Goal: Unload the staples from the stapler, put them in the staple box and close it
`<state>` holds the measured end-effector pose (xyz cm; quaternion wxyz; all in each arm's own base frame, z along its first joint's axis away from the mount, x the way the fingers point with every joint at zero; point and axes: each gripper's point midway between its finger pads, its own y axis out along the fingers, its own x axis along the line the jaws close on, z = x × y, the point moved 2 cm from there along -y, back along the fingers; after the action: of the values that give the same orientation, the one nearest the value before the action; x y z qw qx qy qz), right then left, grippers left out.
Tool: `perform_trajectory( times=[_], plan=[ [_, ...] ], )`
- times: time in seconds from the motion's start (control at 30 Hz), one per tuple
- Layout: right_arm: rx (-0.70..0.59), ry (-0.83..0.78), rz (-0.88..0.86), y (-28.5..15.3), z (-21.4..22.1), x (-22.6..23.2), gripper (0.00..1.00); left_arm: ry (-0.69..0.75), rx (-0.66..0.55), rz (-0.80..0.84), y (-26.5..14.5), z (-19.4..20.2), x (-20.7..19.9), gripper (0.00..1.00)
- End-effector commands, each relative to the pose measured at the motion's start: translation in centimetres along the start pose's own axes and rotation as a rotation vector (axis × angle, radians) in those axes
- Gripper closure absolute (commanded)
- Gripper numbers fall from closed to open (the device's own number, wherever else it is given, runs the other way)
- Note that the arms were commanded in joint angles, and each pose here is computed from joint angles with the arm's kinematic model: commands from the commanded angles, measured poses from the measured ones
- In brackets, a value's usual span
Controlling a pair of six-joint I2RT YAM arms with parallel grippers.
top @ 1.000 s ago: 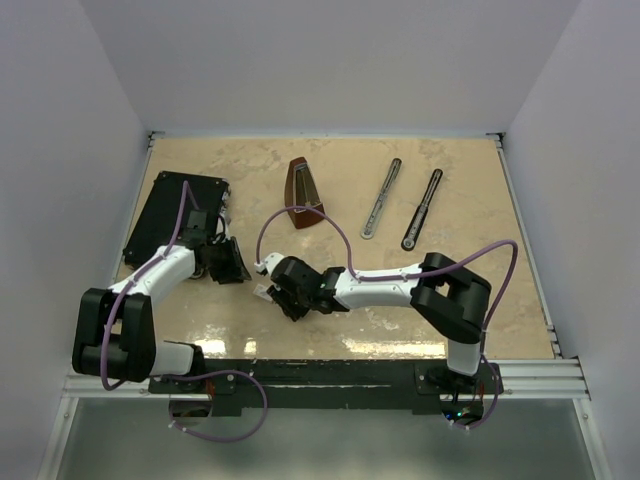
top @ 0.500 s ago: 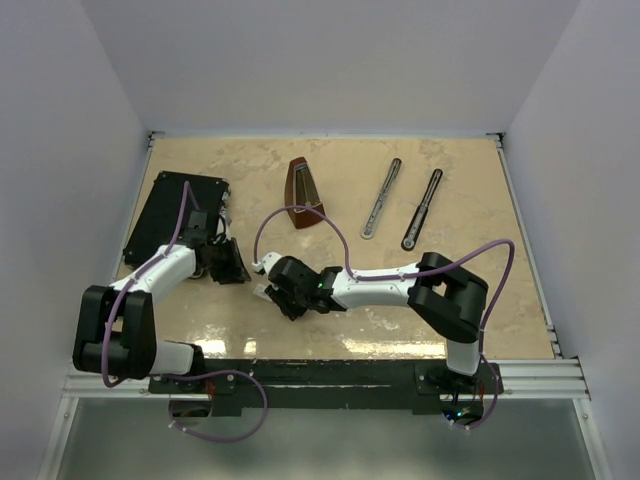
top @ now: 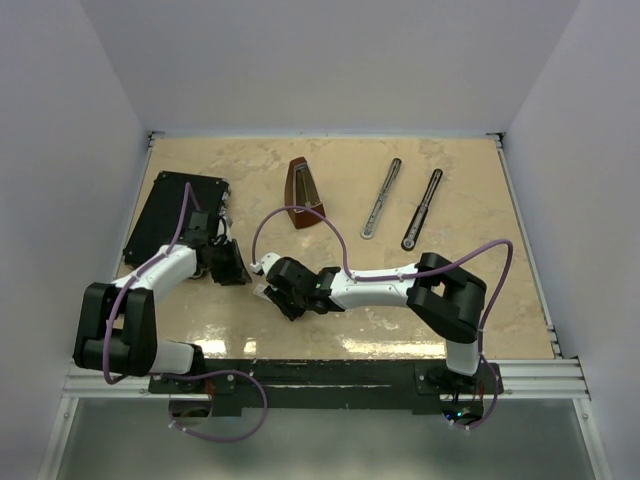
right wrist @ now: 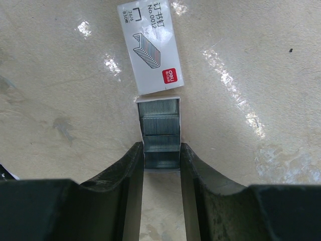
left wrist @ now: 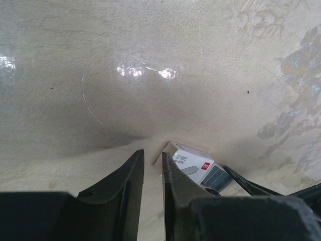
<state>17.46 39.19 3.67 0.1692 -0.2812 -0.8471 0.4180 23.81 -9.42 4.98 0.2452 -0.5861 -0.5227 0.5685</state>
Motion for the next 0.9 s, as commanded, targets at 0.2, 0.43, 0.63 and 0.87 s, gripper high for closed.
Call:
perform_trajectory(
  times=[0.2,0.43,0.63,0.87],
  plan=[
    [0.009,-0.010,0.069,0.2,0.0,-1.0,0.71,0.001,0.001,0.025,0.1,-0.1,-0.3,0.75],
    [0.007,-0.014,0.091,0.3,-0.5,-1.3,0.71,0.002,0.006,0.028,0.1,0.0,-0.3,0.75],
    [-0.004,-0.014,0.093,0.3,-1.0,-1.2,0.71,0.003,0.004,0.036,0.1,0.0,-0.4,0.75],
    [-0.013,-0.009,0.079,0.4,-1.2,-1.0,0.71,0.007,0.012,0.039,0.2,0.3,-0.5,0.75]
  ],
)
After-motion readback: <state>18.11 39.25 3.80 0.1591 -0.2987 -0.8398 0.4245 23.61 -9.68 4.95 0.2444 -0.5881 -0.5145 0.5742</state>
